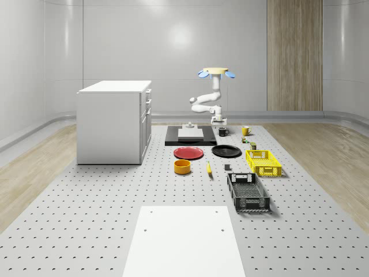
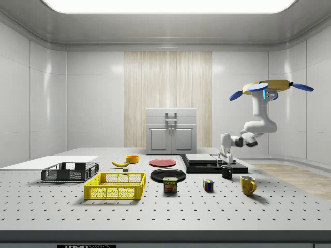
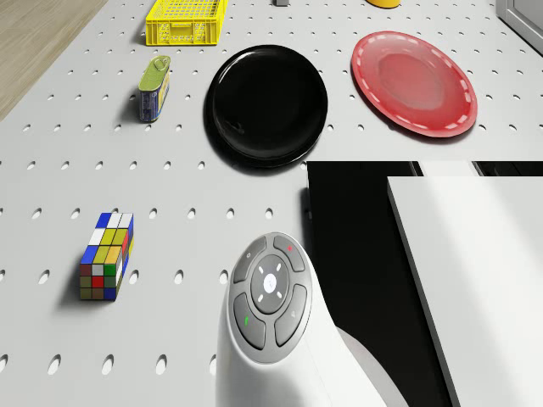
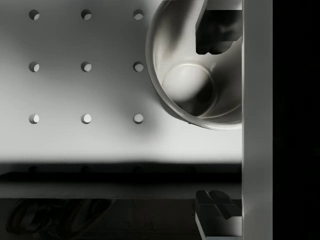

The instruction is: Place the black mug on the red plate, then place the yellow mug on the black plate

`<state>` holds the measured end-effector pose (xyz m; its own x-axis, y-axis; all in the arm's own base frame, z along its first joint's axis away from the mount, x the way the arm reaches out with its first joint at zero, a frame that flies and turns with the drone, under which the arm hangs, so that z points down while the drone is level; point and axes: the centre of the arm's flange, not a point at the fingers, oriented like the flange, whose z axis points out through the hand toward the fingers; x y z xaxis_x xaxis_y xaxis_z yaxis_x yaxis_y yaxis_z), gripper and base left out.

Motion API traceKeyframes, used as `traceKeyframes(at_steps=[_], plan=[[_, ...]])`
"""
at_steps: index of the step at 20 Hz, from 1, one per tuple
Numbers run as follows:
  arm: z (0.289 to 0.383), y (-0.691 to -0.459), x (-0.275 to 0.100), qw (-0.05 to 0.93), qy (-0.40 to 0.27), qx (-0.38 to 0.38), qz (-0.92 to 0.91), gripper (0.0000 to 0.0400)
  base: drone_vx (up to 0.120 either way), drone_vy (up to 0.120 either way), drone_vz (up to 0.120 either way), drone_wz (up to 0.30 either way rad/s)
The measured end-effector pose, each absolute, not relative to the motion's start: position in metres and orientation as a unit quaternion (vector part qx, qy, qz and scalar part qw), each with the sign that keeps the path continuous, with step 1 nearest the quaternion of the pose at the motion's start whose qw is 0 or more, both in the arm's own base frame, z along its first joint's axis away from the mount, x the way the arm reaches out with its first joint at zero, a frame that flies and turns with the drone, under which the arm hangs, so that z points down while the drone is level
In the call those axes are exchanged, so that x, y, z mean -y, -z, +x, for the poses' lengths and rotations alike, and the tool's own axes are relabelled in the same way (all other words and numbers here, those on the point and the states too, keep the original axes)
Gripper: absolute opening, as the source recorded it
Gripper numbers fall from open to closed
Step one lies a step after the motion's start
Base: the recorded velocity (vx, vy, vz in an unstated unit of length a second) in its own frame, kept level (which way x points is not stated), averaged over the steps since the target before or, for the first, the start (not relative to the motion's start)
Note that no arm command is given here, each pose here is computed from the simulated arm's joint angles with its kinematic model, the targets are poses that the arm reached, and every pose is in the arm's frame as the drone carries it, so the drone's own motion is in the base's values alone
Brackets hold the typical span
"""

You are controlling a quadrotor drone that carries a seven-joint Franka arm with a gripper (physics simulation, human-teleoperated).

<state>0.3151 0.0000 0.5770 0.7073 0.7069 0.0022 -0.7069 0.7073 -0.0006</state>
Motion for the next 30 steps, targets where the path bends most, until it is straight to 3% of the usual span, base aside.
traceKeyframes(at_steps=[6, 7, 8, 10, 12, 15, 19, 25, 30], plan=[[0.3206, -0.587, 0.0, 0.924, -0.383, 0.001, 0.0, 0.04, 0.0, 0.0, 0.0, 0.0], [0.321, -0.588, 0.0, 0.924, -0.383, 0.001, 0.0, 0.0377, 0.0, 0.0, 0.0, 0.0], [0.3214, -0.588, 0.0, 0.924, -0.383, 0.001, 0.0, 0.0318, 0.0, 0.0, 0.0, 0.0], [0.3219, -0.589, 0.0, 0.924, -0.383, 0.001, 0.0, 0.0236, 0.0, 0.0, 0.0, 0.0], [0.3222, -0.59, 0.0, 0.924, -0.383, 0.001, 0.0, 0.0187, 0.0, 0.0, 0.0, 0.0], [0.3225, -0.59, 0.0, 0.924, -0.383, 0.001, 0.0, 0.0146, 0.0, 0.0, 0.0, 0.0], [0.3226, -0.583, 0.0, 0.924, -0.383, 0.001, 0.0, 0.0123, 0.0, 0.0, 0.0, 0.0], [0.3226, -0.56, 0.0, 0.924, -0.383, 0.001, 0.0, 0.0113, 0.0, 0.0, 0.12, 0.0], [0.3227, -0.549, 0.0, 0.924, -0.383, 0.001, 0.0, 0.0111, 0.12, -0.096, 0.12, 0.0]])
